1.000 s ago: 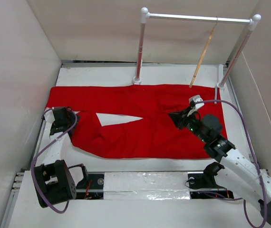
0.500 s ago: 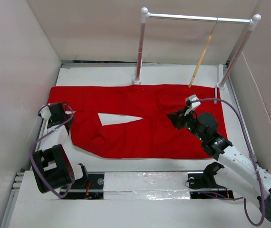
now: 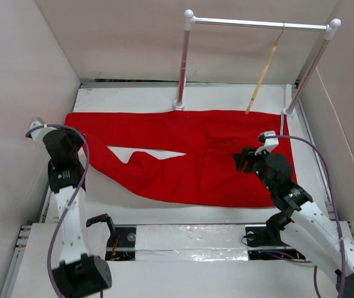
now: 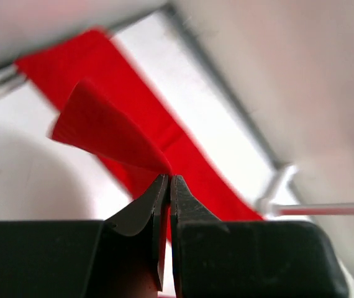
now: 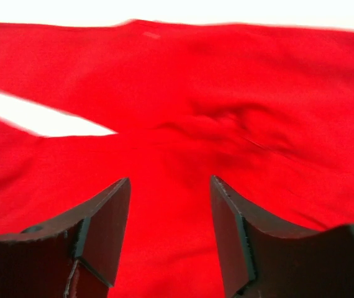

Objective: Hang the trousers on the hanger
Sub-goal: Flatten out the trousers at the center of the board.

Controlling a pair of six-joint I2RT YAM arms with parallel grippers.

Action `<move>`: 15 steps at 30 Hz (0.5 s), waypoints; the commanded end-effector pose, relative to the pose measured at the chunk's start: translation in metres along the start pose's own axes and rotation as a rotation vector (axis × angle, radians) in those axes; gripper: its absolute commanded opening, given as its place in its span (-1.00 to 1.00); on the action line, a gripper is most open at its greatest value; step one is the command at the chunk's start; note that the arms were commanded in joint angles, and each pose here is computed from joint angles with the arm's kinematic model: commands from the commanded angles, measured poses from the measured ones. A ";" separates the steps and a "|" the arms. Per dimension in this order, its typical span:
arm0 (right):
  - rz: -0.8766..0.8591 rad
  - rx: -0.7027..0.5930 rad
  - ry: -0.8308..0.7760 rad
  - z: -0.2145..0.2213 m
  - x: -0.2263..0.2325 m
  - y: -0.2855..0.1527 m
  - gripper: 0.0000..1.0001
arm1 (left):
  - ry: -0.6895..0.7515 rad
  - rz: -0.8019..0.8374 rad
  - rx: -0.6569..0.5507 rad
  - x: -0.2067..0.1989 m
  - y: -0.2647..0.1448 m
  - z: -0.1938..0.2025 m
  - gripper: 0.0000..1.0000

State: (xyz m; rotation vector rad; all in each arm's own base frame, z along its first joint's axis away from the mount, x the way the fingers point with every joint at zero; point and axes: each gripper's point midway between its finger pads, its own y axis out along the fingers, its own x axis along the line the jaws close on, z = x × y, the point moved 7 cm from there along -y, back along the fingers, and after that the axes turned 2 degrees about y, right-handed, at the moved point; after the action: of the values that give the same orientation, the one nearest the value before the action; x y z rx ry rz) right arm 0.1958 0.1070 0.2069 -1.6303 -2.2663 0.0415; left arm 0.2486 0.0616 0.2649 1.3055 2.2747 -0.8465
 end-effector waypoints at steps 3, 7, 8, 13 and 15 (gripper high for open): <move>0.223 0.117 0.091 0.026 -0.043 0.018 0.04 | 0.051 0.204 -0.127 -0.034 -0.057 -0.030 -1.00; 0.204 0.207 0.211 0.046 -0.059 0.039 -0.04 | 0.072 0.309 -0.177 -0.041 -0.086 -0.033 -1.00; 0.160 0.180 0.233 0.043 -0.058 0.047 -0.05 | 0.077 0.331 -0.186 -0.042 -0.092 -0.032 -1.00; 0.085 0.292 0.336 0.059 -0.058 0.092 -0.10 | 0.145 0.448 -0.156 -0.046 -0.114 -0.019 -1.00; 0.083 0.308 0.361 0.062 -0.059 0.107 -0.11 | 0.186 0.486 -0.125 -0.048 -0.114 -0.011 -1.00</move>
State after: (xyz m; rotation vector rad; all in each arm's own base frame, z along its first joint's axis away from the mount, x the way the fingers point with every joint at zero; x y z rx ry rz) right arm 0.2551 0.0805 0.0855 -1.5266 -1.7137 0.2813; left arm 0.1693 0.0039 0.3461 1.6876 1.9800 -0.4349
